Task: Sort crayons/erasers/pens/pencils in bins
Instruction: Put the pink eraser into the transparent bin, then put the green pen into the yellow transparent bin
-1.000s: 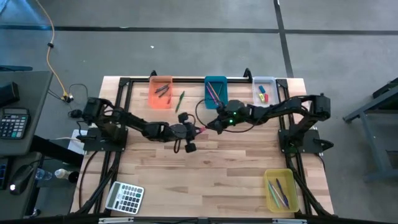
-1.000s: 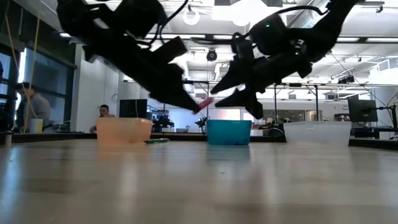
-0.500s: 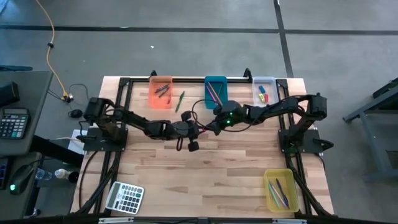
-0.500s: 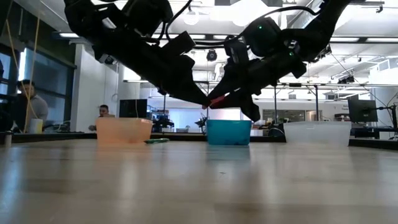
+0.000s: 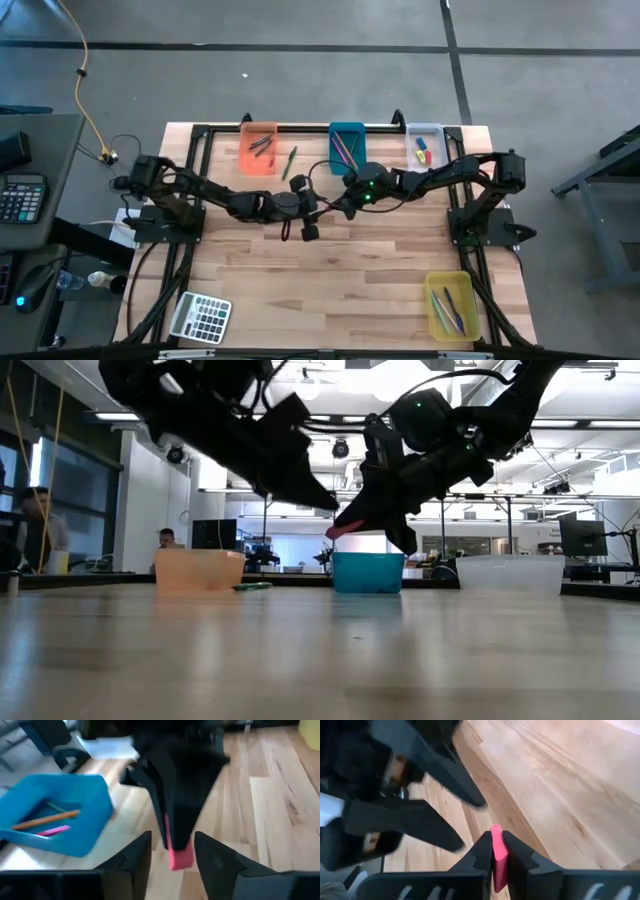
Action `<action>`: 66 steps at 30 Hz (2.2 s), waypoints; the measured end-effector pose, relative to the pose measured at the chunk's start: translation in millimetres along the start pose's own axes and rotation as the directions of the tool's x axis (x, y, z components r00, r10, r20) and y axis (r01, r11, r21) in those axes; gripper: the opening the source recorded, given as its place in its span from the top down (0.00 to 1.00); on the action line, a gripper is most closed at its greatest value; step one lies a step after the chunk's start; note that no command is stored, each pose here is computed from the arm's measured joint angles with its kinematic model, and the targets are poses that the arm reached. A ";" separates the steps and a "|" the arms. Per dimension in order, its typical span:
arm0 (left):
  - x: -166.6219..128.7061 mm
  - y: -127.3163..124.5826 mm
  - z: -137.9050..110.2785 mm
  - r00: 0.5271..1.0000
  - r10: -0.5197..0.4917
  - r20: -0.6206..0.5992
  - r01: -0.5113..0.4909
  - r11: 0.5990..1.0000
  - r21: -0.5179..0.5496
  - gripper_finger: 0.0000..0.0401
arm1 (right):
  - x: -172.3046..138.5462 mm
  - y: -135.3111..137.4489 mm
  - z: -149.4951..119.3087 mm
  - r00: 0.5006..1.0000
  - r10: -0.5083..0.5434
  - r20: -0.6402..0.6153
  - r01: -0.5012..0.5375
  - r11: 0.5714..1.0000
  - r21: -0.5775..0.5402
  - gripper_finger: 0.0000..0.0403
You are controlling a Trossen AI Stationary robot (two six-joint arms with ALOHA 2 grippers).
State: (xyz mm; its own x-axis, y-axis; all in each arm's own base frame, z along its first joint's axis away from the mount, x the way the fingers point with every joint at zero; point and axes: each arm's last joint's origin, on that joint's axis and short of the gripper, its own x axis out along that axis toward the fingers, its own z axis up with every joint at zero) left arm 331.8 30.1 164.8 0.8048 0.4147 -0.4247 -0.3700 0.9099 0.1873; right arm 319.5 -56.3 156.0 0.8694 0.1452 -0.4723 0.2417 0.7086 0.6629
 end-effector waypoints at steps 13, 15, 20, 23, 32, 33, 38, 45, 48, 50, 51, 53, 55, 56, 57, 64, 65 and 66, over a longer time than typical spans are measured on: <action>-32.0 14.6 -24.6 0.998 0.065 -0.012 -0.066 0.994 -0.087 0.56 | -30.5 6.6 17.8 0.998 -0.041 0.051 0.045 0.995 -0.094 0.98; -34.6 15.5 -29.4 0.997 0.066 0.027 -0.063 0.991 -0.117 0.57 | -46.7 5.0 25.0 0.994 -0.088 0.071 0.096 0.989 -0.115 0.98; -38.8 19.4 -35.2 0.991 0.078 0.112 -0.057 0.982 -0.181 0.59 | -100.2 -1.3 35.8 0.938 -0.321 0.128 0.338 0.928 -0.155 0.98; -40.2 24.5 -37.1 0.984 0.085 0.157 -0.049 0.975 -0.219 0.61 | -136.0 -8.3 35.9 0.837 -0.522 0.164 0.545 0.824 -0.156 0.98; -39.1 40.1 -33.8 0.965 0.134 0.226 -0.066 0.956 -0.285 0.69 | -200.8 -44.3 40.0 0.434 -0.896 0.091 0.901 0.434 -0.027 0.98; -38.7 41.6 -33.9 0.964 0.139 0.225 -0.070 0.955 -0.287 0.70 | -203.0 -52.6 40.3 0.408 -0.911 0.058 0.913 0.408 -0.021 0.98; -37.9 44.7 -34.2 0.963 0.150 0.222 -0.083 0.955 -0.286 0.75 | -205.7 -91.2 45.2 0.305 -0.951 -0.040 0.952 0.306 -0.005 0.98; -37.6 44.2 -35.1 0.967 0.136 0.215 -0.078 0.962 -0.260 0.83 | -194.7 -134.7 45.4 0.256 -0.956 -0.142 0.965 0.261 -0.024 0.98; -37.3 43.9 -36.2 0.970 0.132 0.205 -0.078 0.964 -0.255 0.85 | -191.1 -145.9 44.3 0.243 -0.956 -0.165 0.967 0.252 -0.033 0.98; -37.1 43.9 -36.7 0.971 0.132 0.201 -0.078 0.964 -0.254 0.86 | -189.0 -149.6 43.5 0.236 -0.956 -0.175 0.968 0.247 -0.042 0.97; -37.1 43.9 -36.6 0.971 0.132 0.201 -0.078 0.964 -0.254 0.87 | -188.2 -150.5 43.3 0.236 -0.956 -0.177 0.968 0.246 -0.040 0.96; -37.1 43.9 -36.7 0.971 0.131 0.200 -0.078 0.964 -0.255 0.88 | -186.9 -149.6 43.6 0.242 -0.954 -0.178 0.967 0.252 -0.035 0.94; -37.0 43.7 -37.2 0.972 0.126 0.197 -0.073 0.964 -0.257 0.88 | -187.1 -148.9 44.5 0.245 -0.954 -0.172 0.967 0.254 -0.030 0.90; -36.9 43.6 -37.4 0.973 0.126 0.194 -0.073 0.963 -0.259 0.89 | -187.4 -148.5 44.6 0.246 -0.954 -0.171 0.967 0.255 -0.030 0.88; -36.9 43.6 -37.8 0.974 0.126 0.191 -0.073 0.963 -0.260 0.89 | -187.7 -148.0 44.9 0.247 -0.955 -0.167 0.967 0.255 -0.028 0.86; -32.2 43.7 -39.7 0.987 0.128 0.095 -0.103 0.966 -0.237 0.93 | -190.5 -144.4 47.8 0.250 -0.959 -0.137 0.966 0.256 -0.027 0.73; -31.0 43.5 -39.2 0.989 0.132 0.073 -0.112 0.966 -0.233 0.94 | -191.1 -143.6 48.2 0.251 -0.959 -0.132 0.966 0.257 -0.033 0.73; -29.7 43.4 -38.5 0.989 0.138 0.049 -0.123 0.965 -0.230 0.95 | -191.9 -142.4 48.5 0.252 -0.959 -0.128 0.965 0.260 -0.045 0.72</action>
State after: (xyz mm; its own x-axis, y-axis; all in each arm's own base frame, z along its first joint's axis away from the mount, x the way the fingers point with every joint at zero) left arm 273.9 57.0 151.4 0.7676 0.5362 -0.3510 -0.5633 0.8257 0.0295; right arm 139.2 -218.6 180.4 -0.0677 -0.5543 -0.8296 0.8822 0.3550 -0.3092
